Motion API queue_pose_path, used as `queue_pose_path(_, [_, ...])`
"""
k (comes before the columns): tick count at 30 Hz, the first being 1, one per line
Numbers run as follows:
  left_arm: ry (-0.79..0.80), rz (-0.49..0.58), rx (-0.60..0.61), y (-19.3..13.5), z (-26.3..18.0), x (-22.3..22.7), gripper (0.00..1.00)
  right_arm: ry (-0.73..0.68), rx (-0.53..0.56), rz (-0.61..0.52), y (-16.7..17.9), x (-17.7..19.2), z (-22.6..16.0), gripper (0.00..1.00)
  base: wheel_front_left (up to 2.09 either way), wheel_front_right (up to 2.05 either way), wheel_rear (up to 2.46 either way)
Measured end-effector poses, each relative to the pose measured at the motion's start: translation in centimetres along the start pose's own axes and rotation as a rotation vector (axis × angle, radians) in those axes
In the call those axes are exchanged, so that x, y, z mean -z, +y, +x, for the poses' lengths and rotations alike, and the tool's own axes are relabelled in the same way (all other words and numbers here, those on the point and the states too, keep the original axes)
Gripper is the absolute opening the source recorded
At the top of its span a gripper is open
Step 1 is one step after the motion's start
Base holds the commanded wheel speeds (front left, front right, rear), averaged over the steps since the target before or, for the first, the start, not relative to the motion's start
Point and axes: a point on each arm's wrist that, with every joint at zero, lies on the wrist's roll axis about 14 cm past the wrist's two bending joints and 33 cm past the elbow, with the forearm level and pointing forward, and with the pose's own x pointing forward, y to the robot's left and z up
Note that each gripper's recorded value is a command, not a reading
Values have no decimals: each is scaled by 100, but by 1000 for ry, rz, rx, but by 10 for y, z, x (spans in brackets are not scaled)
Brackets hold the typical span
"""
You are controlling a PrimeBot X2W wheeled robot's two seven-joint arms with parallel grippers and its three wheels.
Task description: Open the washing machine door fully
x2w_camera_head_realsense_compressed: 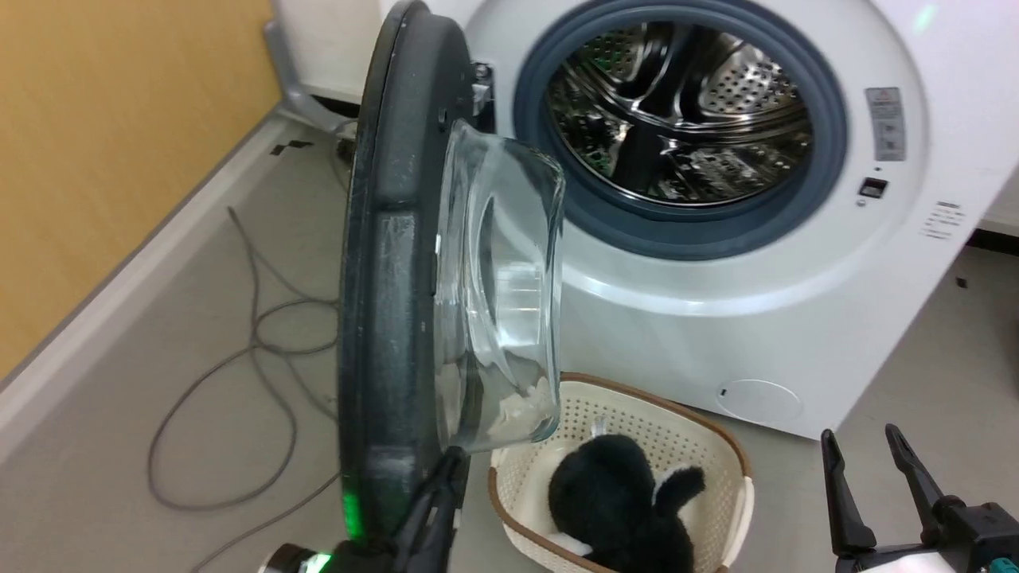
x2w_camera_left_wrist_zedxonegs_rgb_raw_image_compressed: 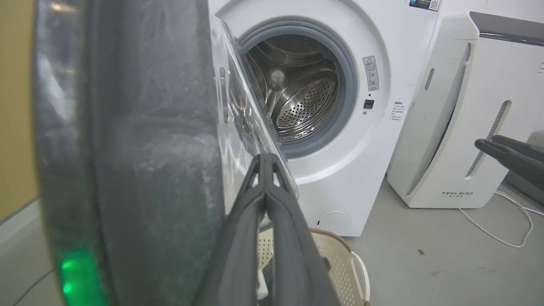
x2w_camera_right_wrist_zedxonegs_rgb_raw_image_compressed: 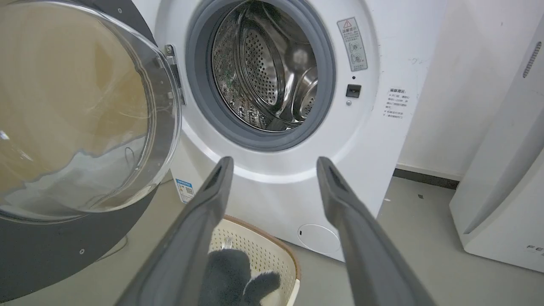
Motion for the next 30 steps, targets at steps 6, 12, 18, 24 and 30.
queue_pose_path(6, [0, 34, -118, 37, -10, -3, 0, 6, -32, 4, 10, 3, 7, 100, 0, 0, 0])
queue_pose_path(12, [-2, 48, -247, 79, -16, -6, 0, 22, -46, 10, 14, 10, 12, 100, 0, 0, 0])
queue_pose_path(18, [4, 76, -367, 124, -16, -8, 0, 46, -48, 13, 13, 21, 16, 100, 0, 0, 0])
queue_pose_path(24, [4, 114, -484, 166, -13, -12, 0, 61, -49, 12, 12, 30, 27, 100, 0, 0, 0])
queue_pose_path(30, [4, 142, -579, 200, -8, -15, 0, 79, -43, 10, 8, 41, 36, 100, 0, 0, 0])
